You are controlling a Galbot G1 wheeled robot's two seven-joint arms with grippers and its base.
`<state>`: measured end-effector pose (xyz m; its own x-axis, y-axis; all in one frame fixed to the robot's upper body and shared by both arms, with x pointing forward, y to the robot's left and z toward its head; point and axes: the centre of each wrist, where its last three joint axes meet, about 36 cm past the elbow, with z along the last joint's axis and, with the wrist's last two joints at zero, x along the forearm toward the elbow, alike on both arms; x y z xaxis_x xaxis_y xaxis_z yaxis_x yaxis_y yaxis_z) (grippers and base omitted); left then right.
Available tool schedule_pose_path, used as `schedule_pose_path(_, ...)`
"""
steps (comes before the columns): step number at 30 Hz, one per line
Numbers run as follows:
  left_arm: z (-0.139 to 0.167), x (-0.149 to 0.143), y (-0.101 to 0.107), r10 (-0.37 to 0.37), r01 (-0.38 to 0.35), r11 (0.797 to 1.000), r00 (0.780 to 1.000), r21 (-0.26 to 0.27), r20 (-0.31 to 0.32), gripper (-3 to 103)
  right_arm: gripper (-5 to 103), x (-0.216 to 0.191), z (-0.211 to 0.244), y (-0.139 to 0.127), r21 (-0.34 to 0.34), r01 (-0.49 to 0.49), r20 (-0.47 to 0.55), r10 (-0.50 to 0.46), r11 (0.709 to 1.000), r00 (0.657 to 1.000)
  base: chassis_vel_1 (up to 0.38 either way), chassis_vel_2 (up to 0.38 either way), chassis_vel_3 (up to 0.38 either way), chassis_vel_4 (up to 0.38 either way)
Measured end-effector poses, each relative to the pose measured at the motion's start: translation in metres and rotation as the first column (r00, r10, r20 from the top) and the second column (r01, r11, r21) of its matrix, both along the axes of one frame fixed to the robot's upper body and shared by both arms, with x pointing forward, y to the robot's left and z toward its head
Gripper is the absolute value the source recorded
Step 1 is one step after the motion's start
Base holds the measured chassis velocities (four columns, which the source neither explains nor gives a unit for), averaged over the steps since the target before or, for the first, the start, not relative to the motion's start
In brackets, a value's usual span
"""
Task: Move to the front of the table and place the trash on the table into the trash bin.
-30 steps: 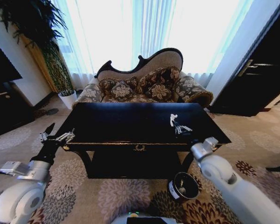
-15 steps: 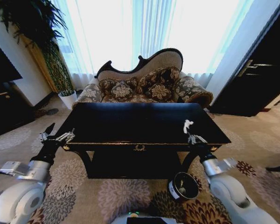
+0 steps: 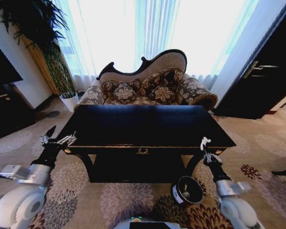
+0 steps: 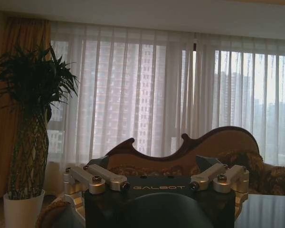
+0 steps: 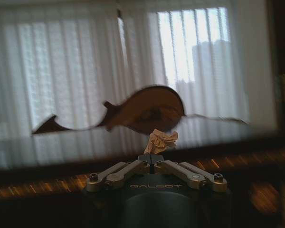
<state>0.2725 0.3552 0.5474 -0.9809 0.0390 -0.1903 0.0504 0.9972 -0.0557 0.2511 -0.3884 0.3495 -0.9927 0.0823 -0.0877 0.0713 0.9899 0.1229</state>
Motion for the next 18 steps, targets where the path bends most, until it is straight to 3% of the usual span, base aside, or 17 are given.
schedule_pose_path(6,0.0,0.0,0.0,0.0,0.0,1.0,1.0,0.0,0.0,100,0,-0.02,-0.04,-0.006,-0.011,0.053,-0.064,-0.054,0.999,0.996,0.0,0.0,0.0,0.0)
schedule_pose_path(12,0.0,0.0,0.0,0.0,0.0,1.0,1.0,0.0,0.0,100,0,-0.028,-0.083,0.006,-0.023,0.075,-0.122,-0.077,0.997,0.99,0.0,0.0,0.0,0.0)
schedule_pose_path(18,0.0,0.0,0.0,0.0,0.0,1.0,1.0,0.0,0.0,100,0,-0.032,-0.146,0.014,-0.062,0.107,-0.246,-0.119,0.992,0.962,0.0,0.0,0.0,0.0)
